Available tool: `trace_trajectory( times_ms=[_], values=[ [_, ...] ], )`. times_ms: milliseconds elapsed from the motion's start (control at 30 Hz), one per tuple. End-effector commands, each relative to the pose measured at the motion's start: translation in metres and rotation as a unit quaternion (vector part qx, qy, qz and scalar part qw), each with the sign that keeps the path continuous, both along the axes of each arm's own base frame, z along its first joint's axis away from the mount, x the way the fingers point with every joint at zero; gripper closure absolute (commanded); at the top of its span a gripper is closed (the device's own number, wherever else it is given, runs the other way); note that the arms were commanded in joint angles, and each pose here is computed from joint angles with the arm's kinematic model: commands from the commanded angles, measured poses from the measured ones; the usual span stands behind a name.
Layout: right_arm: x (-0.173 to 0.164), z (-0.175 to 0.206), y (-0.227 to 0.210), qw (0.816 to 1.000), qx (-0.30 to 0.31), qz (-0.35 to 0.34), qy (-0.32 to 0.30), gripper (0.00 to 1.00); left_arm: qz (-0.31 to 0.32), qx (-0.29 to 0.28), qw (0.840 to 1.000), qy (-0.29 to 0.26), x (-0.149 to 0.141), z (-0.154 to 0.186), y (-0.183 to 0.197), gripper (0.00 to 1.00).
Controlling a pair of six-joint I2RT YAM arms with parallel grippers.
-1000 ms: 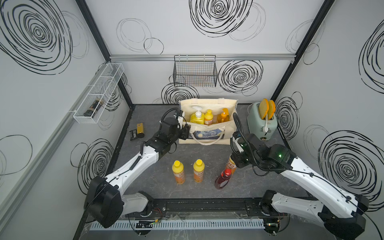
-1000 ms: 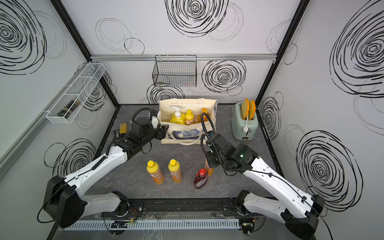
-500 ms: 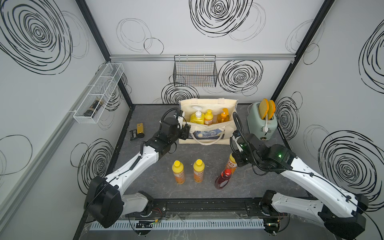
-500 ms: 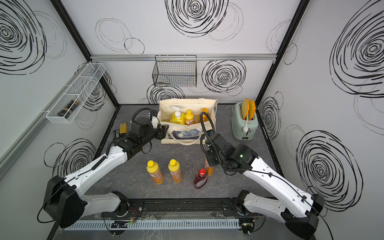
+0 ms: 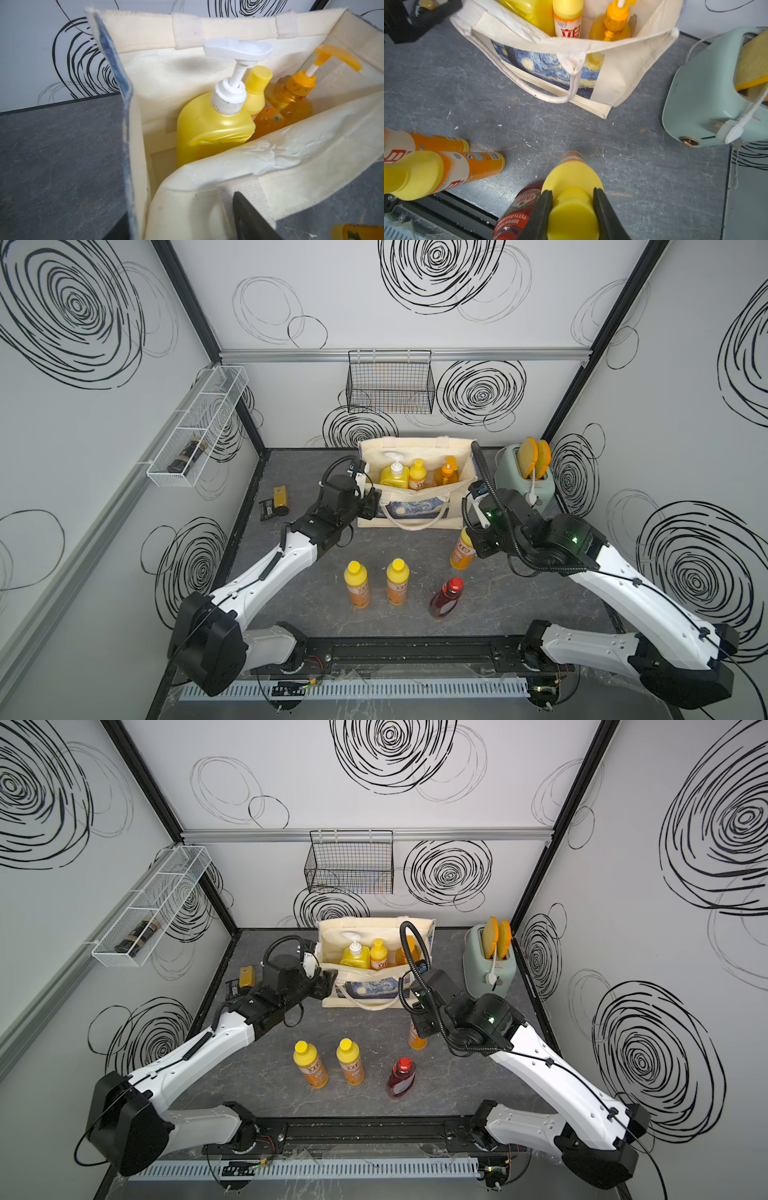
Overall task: Pack dish soap into the shopping bag
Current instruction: Pick up the bottle of dish soap at the center of the board, then place the bottle of dish soap in the shopping bag.
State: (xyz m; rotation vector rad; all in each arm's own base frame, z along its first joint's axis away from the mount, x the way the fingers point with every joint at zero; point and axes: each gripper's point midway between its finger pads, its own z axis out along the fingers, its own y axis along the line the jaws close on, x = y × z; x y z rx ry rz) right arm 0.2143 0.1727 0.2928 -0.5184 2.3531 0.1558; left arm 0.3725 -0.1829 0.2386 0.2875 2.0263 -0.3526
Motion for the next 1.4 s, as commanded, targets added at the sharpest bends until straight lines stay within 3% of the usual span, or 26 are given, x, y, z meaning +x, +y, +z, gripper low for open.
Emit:
trace_trajectory(
  times_ms=[0,500,800,1100,1367],
  values=[
    [0.009,0.036,0.008,0.998,0.029,0.004,-0.046,0.93,-0.014,-0.006,1.0,-0.017,-0.003,0.012,-0.006,0.34],
    [0.016,0.111,0.044,0.986,0.107,0.07,-0.104,0.98,-0.027,0.0,0.999,-0.02,-0.004,0.01,-0.012,0.34],
    [0.024,0.175,0.074,0.968,0.16,0.115,-0.153,1.0,-0.052,0.032,0.998,-0.004,-0.007,-0.003,-0.028,0.34],
    [0.045,0.216,0.074,0.957,0.161,0.087,-0.227,1.0,-0.044,0.051,0.998,0.0,-0.006,-0.008,-0.022,0.34],
    [0.087,0.225,0.066,0.955,0.132,0.04,-0.263,1.0,-0.046,0.05,0.998,-0.002,-0.007,-0.007,-0.023,0.34]
  ],
)
